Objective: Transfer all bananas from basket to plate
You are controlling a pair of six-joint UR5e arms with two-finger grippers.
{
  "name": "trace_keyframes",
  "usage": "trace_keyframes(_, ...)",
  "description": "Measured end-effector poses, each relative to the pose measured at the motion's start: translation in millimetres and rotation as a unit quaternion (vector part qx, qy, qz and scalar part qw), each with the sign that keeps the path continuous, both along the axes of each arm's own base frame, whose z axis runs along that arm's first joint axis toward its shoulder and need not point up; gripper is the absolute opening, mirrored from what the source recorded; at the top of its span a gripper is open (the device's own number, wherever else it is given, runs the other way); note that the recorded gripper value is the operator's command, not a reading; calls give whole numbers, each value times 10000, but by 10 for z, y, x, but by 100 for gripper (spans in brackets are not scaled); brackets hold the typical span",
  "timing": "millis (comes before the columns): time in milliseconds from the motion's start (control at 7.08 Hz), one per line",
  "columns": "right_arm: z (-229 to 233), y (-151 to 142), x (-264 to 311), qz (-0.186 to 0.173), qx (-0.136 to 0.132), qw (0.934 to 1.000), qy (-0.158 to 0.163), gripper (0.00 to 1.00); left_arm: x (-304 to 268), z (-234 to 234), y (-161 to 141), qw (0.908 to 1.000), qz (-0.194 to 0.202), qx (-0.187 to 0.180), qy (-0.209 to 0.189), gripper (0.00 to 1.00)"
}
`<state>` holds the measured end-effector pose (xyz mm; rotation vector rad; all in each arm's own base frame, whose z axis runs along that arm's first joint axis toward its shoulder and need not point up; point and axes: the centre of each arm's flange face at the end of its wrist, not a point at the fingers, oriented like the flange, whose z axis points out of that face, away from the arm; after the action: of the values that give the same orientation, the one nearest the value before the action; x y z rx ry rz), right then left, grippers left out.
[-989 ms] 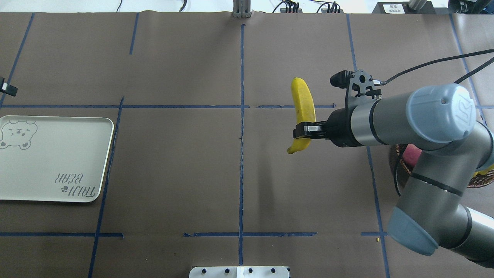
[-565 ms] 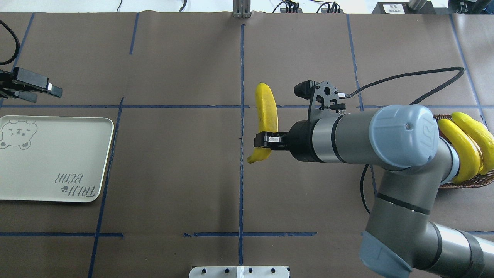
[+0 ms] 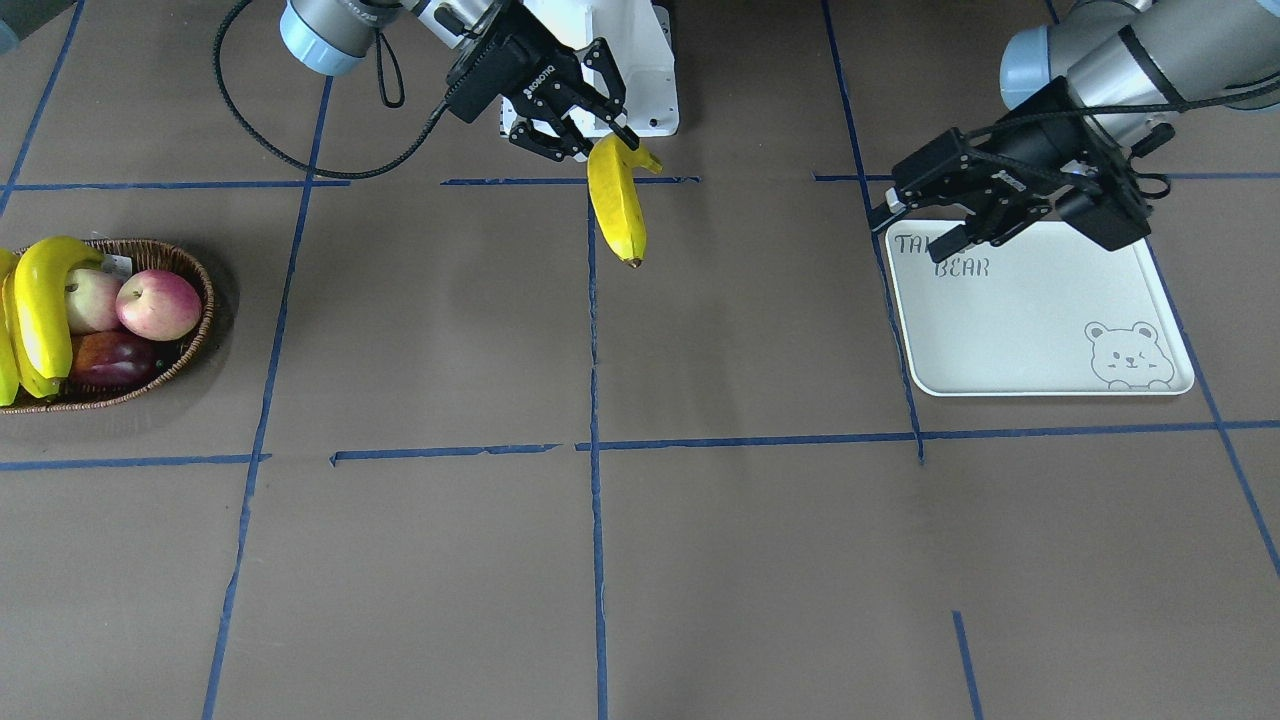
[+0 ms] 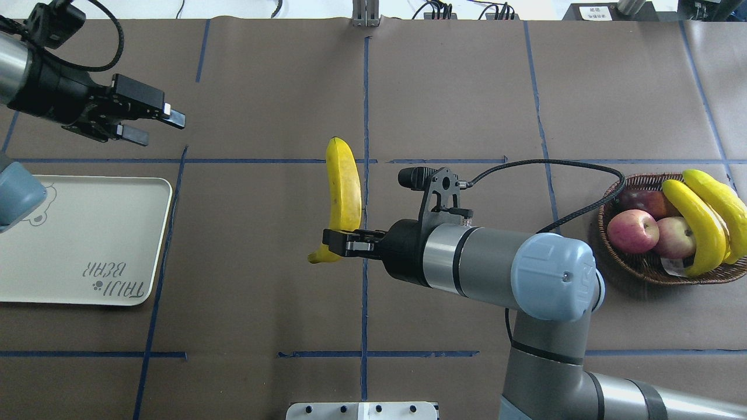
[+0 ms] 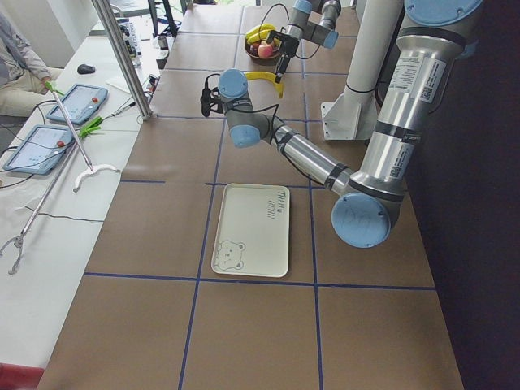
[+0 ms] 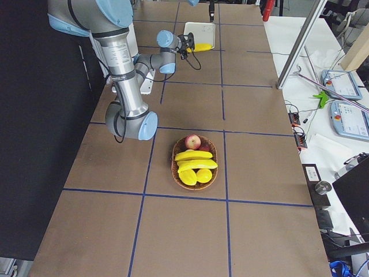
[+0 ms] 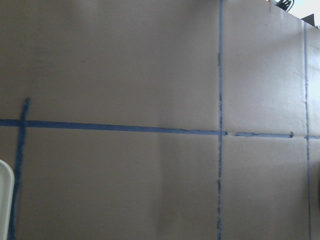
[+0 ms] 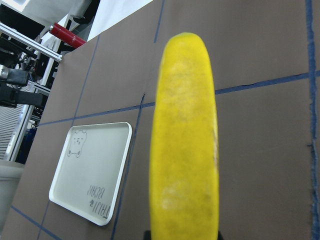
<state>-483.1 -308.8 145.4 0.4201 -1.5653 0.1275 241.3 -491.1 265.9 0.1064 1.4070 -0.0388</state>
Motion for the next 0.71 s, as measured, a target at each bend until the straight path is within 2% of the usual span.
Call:
trace_keyframes(141, -72, -15, -72, -6, -59, 9999, -91, 1, 176, -234, 72, 9997, 86, 32, 211, 100)
trace_keyframes(424, -192, -56, -204, -13, -149, 9997, -174, 2, 452, -484, 231, 9981, -12, -184, 584, 100)
trace_keyframes(706, -263, -77, -277, -18, -166, 9997, -198, 3, 723, -686, 349, 9958, -172, -430, 794, 100)
